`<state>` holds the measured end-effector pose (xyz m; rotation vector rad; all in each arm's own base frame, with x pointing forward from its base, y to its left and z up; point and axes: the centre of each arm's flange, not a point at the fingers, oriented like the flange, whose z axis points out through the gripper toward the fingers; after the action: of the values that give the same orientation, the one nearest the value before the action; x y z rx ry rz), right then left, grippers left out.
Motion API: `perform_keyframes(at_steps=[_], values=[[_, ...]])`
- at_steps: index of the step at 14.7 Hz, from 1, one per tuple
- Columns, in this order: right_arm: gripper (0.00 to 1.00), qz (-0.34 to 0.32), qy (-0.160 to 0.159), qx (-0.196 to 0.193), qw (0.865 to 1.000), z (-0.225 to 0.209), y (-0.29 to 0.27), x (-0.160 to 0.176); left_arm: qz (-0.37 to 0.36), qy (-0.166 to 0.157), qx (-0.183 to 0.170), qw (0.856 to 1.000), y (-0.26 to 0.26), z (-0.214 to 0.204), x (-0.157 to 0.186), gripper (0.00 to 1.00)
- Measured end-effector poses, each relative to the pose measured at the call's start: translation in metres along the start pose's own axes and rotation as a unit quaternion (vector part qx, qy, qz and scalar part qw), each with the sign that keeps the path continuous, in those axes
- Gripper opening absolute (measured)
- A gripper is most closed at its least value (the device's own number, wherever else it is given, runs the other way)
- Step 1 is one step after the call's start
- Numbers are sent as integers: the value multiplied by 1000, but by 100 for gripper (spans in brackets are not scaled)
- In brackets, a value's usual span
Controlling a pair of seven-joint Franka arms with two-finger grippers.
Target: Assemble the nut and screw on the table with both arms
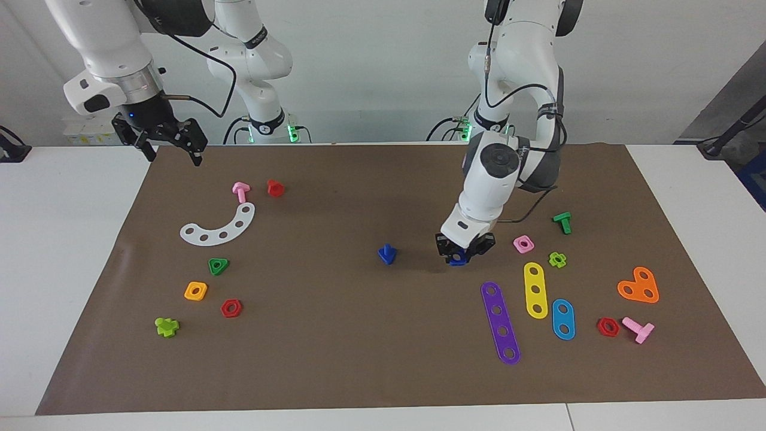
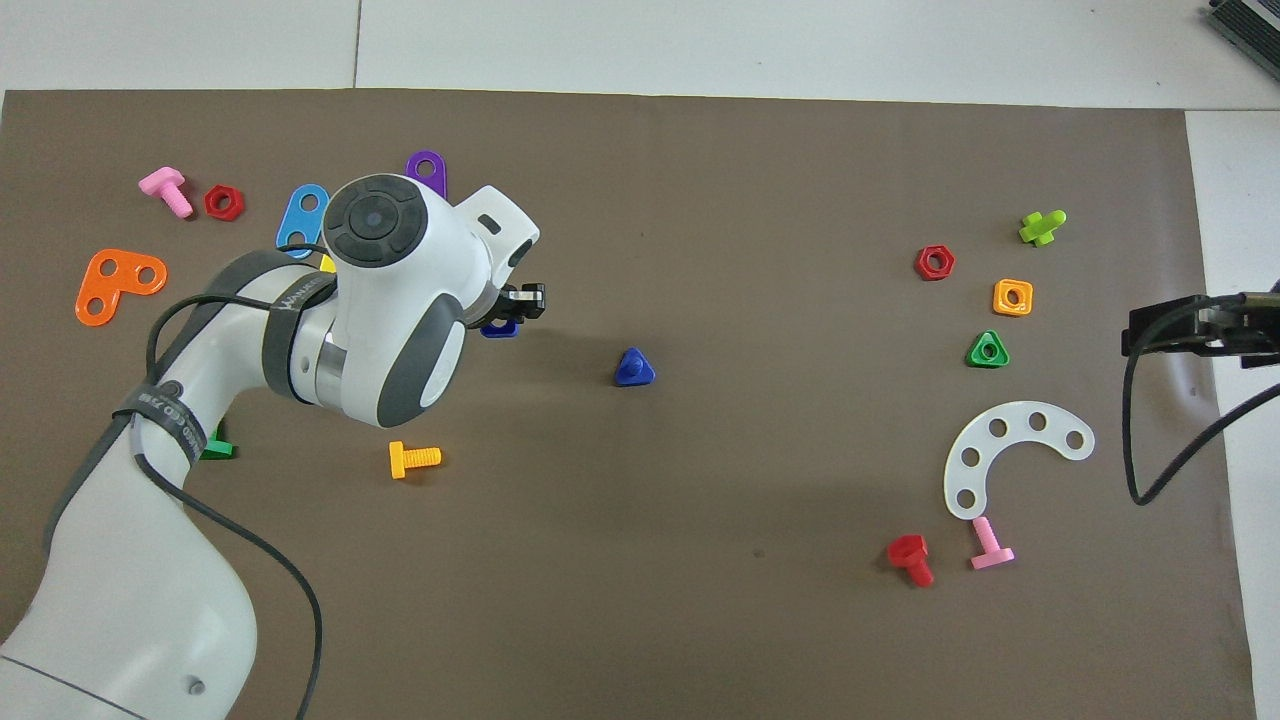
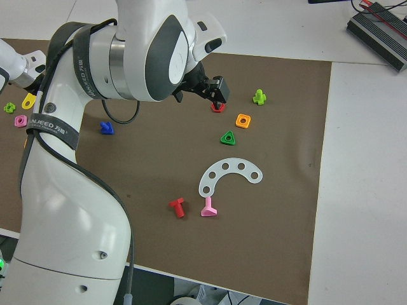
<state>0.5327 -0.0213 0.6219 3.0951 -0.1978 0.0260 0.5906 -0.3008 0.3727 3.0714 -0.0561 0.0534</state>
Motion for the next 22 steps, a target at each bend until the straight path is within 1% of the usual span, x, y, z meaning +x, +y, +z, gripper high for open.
perform_keyframes(at_steps=[4, 9, 15, 22], values=[[100, 2, 0, 0, 1000, 0, 2, 0, -5, -7, -7, 1000, 63, -8, -12, 47], [100, 2, -1, 0, 1000, 1, 2, 0, -13, -11, -10, 1000, 108, -11, -13, 47], [100, 2, -1, 0, 1000, 1, 2, 0, -4, -16, -8, 1000, 131, -1, -22, 47], [100, 3, -2, 0, 1000, 2, 3, 0, -3, -26, -1, 1000, 132, 11, -25, 47]])
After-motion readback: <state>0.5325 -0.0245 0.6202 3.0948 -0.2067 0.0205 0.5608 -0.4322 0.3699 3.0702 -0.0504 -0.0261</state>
